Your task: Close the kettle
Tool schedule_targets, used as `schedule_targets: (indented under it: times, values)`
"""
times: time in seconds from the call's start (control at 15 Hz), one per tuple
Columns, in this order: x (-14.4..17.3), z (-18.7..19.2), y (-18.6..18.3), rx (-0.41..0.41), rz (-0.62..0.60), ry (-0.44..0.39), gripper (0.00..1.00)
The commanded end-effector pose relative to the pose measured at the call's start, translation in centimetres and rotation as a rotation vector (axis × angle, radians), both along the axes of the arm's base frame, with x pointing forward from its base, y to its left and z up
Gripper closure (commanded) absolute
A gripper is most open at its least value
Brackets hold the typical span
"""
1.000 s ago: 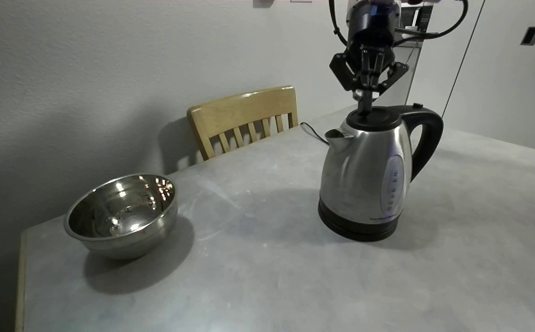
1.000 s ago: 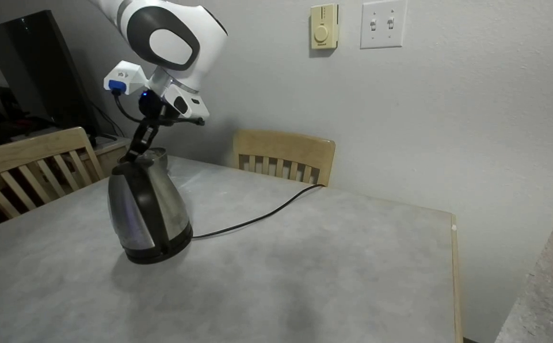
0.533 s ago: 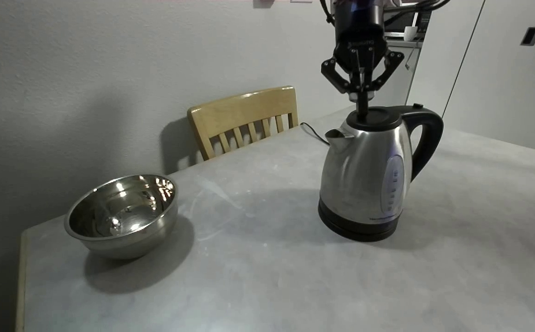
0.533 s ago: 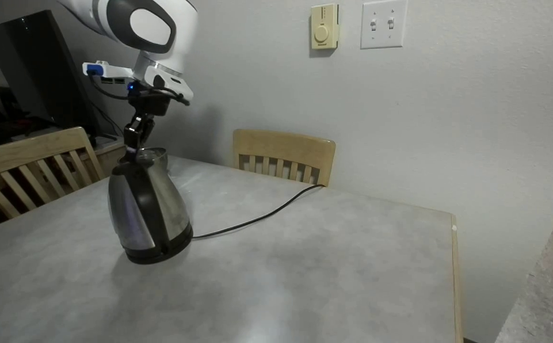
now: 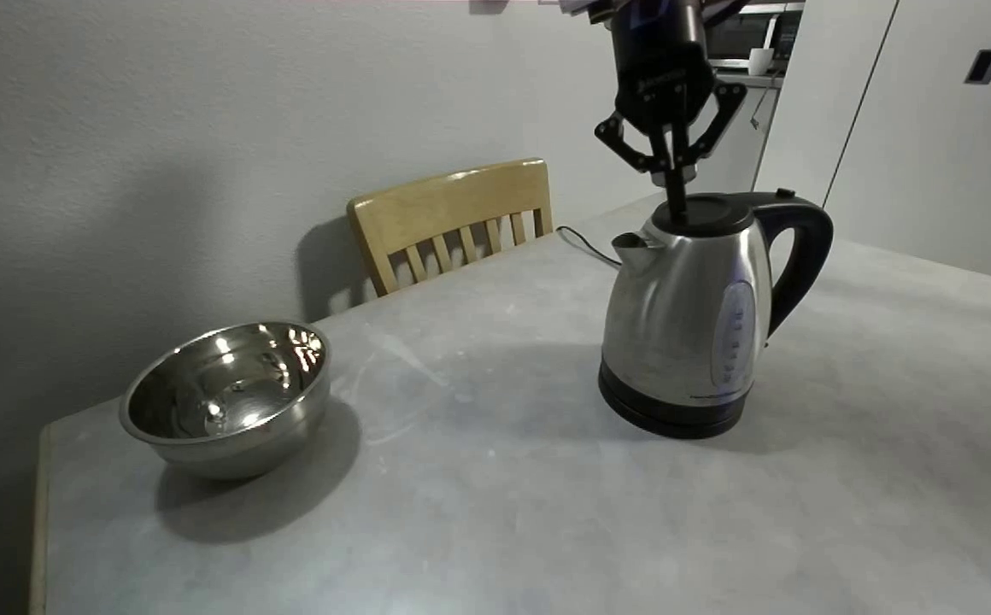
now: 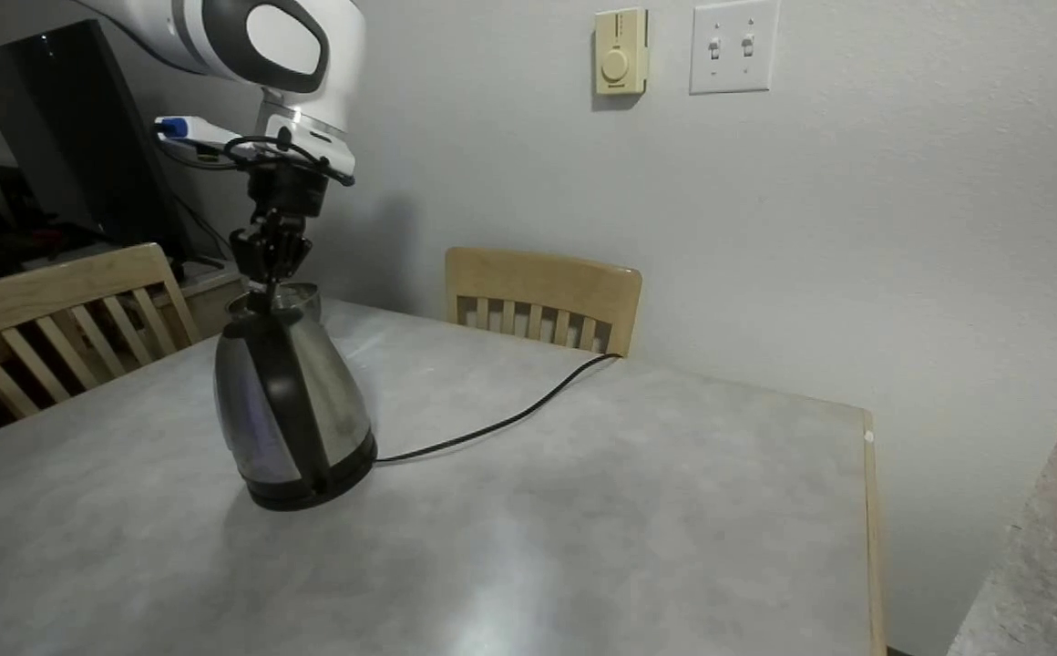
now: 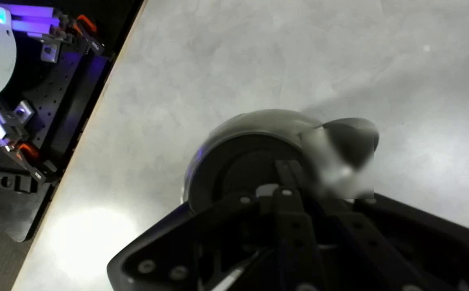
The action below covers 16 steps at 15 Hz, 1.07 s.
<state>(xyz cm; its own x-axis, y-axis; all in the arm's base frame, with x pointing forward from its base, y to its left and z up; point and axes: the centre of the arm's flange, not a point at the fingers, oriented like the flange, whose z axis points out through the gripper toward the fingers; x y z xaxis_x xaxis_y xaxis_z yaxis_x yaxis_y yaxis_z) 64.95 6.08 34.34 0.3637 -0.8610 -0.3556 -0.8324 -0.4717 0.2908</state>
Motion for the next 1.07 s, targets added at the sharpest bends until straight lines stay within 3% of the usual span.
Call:
schedule_targets:
  times: [0.0,0.4,1.0]
  values:
    - [1.3,-3.0,-1.8,-0.032,-0.016,0.061,1.0]
    - [-0.7,0.3,0.4,0.03,0.063,0.048,1.0]
    - [-2.4,4.2,1.8,0.021,0.063,0.019,1.0]
